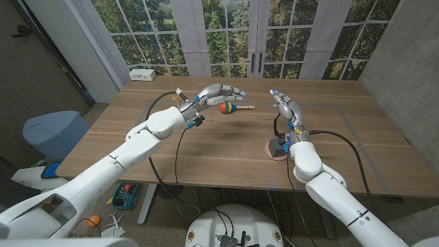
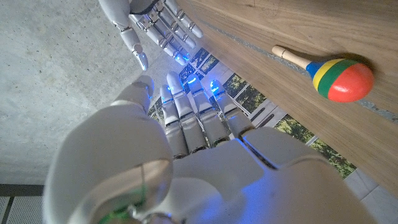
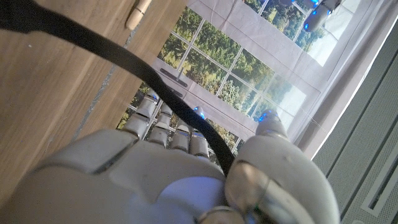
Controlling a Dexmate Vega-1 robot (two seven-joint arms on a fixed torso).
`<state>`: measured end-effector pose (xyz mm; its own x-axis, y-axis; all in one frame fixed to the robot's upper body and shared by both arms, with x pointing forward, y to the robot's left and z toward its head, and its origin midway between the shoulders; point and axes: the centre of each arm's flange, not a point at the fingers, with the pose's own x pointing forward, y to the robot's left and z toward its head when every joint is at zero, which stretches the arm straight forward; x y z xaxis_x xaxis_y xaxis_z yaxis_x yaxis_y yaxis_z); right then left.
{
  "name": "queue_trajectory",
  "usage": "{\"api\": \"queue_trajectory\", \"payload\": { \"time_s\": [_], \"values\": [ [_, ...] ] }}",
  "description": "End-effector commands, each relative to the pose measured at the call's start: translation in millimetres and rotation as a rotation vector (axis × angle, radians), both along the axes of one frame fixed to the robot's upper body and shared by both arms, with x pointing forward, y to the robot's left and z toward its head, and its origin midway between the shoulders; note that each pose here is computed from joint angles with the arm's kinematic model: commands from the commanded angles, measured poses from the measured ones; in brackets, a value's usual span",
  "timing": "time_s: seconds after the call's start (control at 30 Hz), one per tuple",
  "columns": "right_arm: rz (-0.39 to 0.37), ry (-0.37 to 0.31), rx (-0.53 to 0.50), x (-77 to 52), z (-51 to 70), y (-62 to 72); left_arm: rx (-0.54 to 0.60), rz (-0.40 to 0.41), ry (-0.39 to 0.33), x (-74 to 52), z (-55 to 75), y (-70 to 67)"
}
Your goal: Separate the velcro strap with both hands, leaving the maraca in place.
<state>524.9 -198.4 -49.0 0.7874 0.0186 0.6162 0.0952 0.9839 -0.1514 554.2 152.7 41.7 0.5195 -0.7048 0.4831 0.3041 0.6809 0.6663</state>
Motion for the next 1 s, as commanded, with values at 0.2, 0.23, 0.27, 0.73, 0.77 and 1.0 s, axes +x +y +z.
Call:
{"api": "queue_trajectory", "payload": {
  "time_s": [0.2, 0.23, 0.27, 0.73, 0.77, 1.0],
  "values": [
    [-0.006, 0.046, -0.130, -1.4, 13.7, -0.3, -0.120, -0.060, 0.043, 1.6, -6.5, 16.7],
    [-0.001, 0.044, -0.127, -1.3, 14.1, -0.7, -0.127, -0.063, 0.045, 1.7, -7.0, 17.6],
    [0.022, 0.042, -0.125, -0.5, 14.8, -1.6, -0.139, -0.070, 0.049, 2.0, -7.8, 18.4],
    [0.125, 0.052, -0.152, 6.7, 23.4, -4.8, -0.344, -0.135, 0.108, 2.6, -19.0, 29.4],
    [0.124, 0.060, -0.163, 6.8, 24.6, -4.9, -0.357, -0.137, 0.109, 2.3, -19.7, 29.9],
    [-0.023, 0.134, -0.387, 0.0, 38.1, 4.9, -0.399, -0.148, 0.125, -0.9, -23.2, 30.5]
  ]
}}
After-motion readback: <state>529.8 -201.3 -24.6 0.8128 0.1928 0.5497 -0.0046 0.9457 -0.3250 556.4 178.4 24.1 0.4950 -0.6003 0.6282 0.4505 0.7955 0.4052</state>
